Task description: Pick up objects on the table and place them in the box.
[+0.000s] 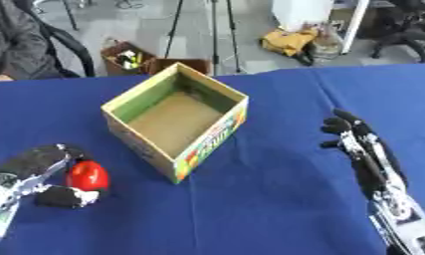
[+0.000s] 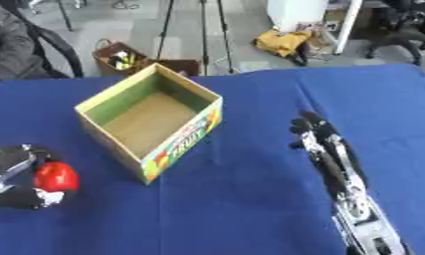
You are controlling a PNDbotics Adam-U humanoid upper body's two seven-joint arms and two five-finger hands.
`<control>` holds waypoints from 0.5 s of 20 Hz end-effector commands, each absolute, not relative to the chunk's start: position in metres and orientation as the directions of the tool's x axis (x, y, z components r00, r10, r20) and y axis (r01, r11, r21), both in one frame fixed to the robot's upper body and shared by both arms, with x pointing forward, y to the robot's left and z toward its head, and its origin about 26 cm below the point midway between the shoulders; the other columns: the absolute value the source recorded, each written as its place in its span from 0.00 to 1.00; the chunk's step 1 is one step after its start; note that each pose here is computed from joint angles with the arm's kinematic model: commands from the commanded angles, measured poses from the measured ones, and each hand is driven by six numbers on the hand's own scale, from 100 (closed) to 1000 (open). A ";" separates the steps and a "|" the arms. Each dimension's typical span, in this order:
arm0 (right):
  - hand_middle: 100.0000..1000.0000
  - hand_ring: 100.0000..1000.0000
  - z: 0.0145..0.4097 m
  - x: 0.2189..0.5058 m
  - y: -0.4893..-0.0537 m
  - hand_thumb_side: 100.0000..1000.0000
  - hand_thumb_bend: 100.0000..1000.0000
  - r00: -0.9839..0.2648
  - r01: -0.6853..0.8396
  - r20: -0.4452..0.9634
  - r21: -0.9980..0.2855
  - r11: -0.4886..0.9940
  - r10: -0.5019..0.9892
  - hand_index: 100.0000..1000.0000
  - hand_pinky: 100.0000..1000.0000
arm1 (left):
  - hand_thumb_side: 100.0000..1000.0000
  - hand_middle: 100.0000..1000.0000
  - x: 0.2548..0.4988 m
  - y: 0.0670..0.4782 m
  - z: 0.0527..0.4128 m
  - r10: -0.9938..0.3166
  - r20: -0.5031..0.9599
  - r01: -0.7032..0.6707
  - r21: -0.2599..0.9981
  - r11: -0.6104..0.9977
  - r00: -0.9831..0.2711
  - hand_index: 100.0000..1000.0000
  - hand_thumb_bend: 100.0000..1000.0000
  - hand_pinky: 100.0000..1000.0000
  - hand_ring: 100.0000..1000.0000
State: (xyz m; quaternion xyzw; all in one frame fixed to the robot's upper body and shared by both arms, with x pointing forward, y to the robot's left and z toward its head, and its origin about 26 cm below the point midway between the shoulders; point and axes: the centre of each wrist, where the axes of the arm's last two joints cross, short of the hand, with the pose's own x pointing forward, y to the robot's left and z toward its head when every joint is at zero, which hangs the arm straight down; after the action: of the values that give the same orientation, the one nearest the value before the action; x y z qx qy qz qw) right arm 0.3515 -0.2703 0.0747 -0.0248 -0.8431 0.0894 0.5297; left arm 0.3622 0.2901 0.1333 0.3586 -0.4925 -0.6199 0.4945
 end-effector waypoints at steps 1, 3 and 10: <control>0.71 0.75 0.085 0.353 -0.272 0.64 0.02 -0.466 -0.048 0.872 -0.190 0.981 0.146 0.89 0.57 | 0.43 0.58 0.364 0.292 0.136 -0.968 0.051 0.260 0.966 -0.015 -0.246 0.80 0.17 0.23 0.41; 0.71 0.75 0.085 0.353 -0.272 0.64 0.02 -0.467 -0.048 0.872 -0.190 0.981 0.146 0.89 0.57 | 0.29 0.54 0.364 0.293 0.135 -0.969 0.063 0.265 0.964 -0.002 -0.239 0.78 0.00 0.14 0.35; 0.71 0.75 0.086 0.353 -0.272 0.64 0.02 -0.467 -0.047 0.872 -0.189 0.981 0.146 0.89 0.57 | 0.18 0.49 0.365 0.291 0.141 -0.965 0.106 0.230 0.972 0.050 -0.238 0.75 0.00 0.04 0.28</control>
State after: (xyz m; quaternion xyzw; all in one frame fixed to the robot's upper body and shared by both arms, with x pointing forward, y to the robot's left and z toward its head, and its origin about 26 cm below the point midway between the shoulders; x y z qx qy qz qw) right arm 0.3515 -0.2703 0.0748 -0.0247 -0.8432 0.0895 0.5296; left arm 0.3637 0.2899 0.1296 0.3448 -0.5092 -0.5981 0.5140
